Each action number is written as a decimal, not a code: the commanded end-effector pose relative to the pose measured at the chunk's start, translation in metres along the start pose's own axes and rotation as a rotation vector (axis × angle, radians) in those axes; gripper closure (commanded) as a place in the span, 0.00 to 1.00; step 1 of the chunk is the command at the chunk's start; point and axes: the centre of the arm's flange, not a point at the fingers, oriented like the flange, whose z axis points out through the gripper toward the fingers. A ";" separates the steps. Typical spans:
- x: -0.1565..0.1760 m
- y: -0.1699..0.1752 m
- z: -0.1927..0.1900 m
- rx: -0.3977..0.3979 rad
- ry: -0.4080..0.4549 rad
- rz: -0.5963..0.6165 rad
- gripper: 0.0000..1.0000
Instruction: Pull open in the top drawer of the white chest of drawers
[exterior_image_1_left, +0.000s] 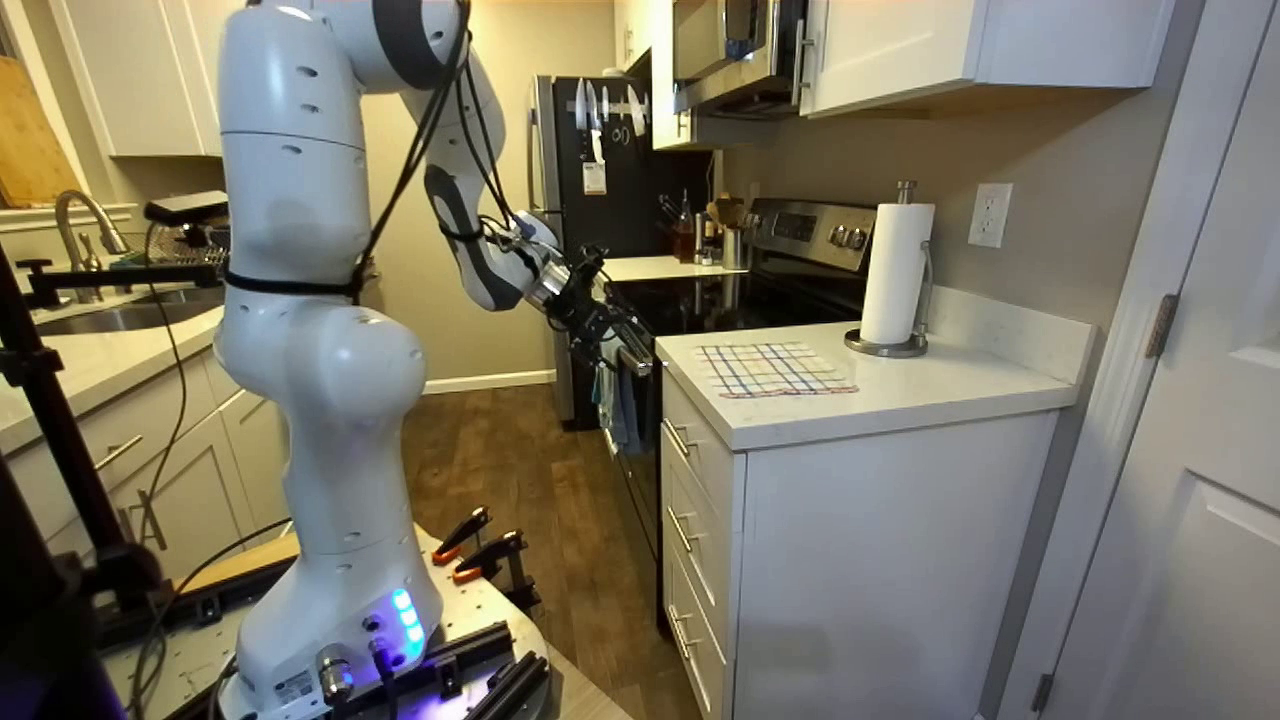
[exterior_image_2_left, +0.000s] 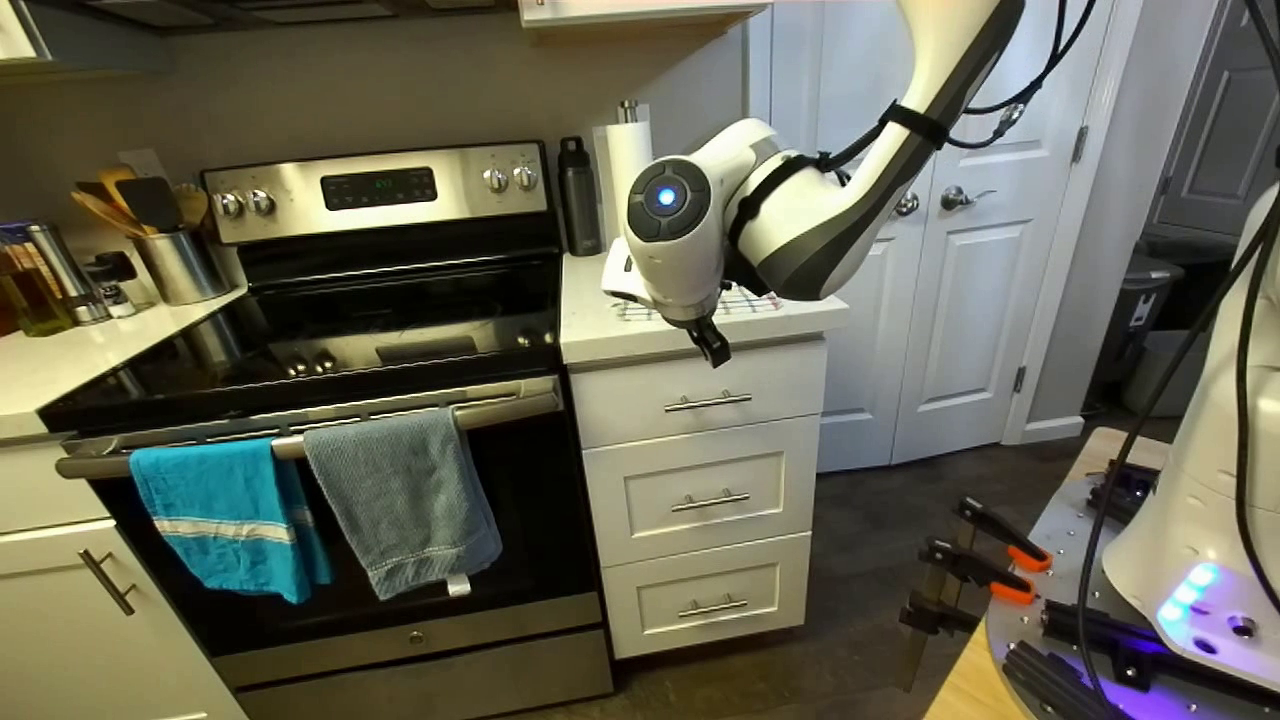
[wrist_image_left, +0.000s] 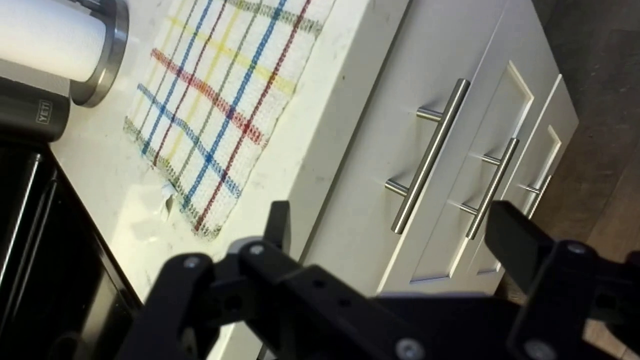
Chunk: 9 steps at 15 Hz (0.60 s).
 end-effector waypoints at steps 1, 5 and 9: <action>0.013 0.004 0.025 -0.015 0.027 0.006 0.00; 0.010 0.004 0.023 0.008 0.011 -0.007 0.00; 0.011 0.003 0.022 0.008 0.013 -0.007 0.00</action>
